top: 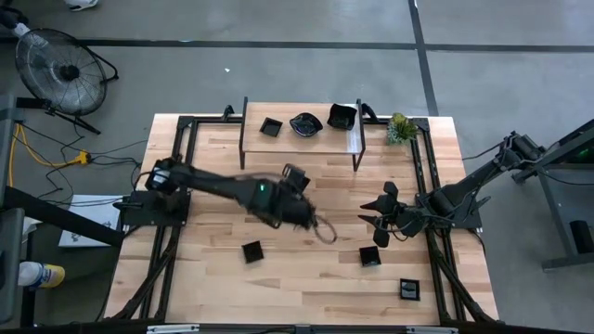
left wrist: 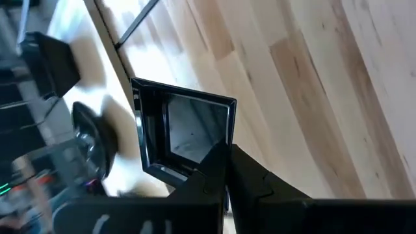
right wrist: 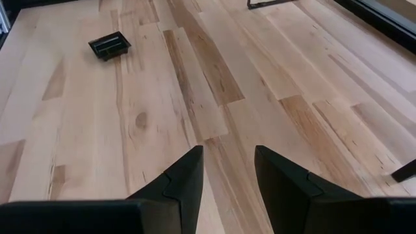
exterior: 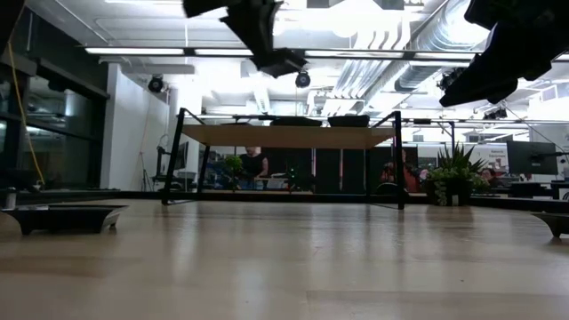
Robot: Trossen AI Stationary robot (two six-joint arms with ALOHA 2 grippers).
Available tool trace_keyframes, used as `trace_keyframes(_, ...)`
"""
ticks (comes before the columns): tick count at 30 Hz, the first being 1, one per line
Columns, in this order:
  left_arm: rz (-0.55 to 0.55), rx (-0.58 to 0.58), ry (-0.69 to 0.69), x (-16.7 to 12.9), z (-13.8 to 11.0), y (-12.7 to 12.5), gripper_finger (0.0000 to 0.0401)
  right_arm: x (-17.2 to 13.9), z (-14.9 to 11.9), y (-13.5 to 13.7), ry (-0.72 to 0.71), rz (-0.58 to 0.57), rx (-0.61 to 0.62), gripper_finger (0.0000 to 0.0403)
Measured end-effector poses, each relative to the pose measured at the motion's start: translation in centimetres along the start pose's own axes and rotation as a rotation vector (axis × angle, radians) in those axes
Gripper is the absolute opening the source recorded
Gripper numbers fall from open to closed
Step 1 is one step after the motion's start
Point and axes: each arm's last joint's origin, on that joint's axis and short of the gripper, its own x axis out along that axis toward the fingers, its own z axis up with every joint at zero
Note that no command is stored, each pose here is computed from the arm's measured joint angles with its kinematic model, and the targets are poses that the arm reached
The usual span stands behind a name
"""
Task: Pick & Place Mini shaped plates
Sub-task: Stack the square plate on top of the other square plate on the shelf
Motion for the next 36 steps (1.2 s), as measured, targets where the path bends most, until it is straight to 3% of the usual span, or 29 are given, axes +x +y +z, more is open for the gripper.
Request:
trace_keyframes(4,-0.066,-0.015,-0.037,1.2,-1.2,3.0,0.0001,0.0,0.0,0.0,0.0,-0.001,-0.002,0.0134)
trace_keyframes(9,-0.092,-0.078,0.048,3.7,-3.4,5.9,0.0001,0.0,0.0,0.0,0.002,-0.001,-0.003,0.0134)
trace_keyframes(21,-0.113,-0.188,0.149,6.6,-8.1,10.8,0.0001,0.0,-0.1,-0.1,0.007,-0.005,-0.008,0.0134)
trace_keyframes(30,-0.114,-0.221,0.189,6.8,-12.6,13.3,0.0001,0.0,-0.1,-0.1,0.008,-0.006,-0.016,0.0134)
trace_keyframes(36,-0.115,-0.158,0.091,6.5,-14.7,13.6,0.0001,0.0,-0.1,-0.1,0.008,-0.006,-0.016,0.0134)
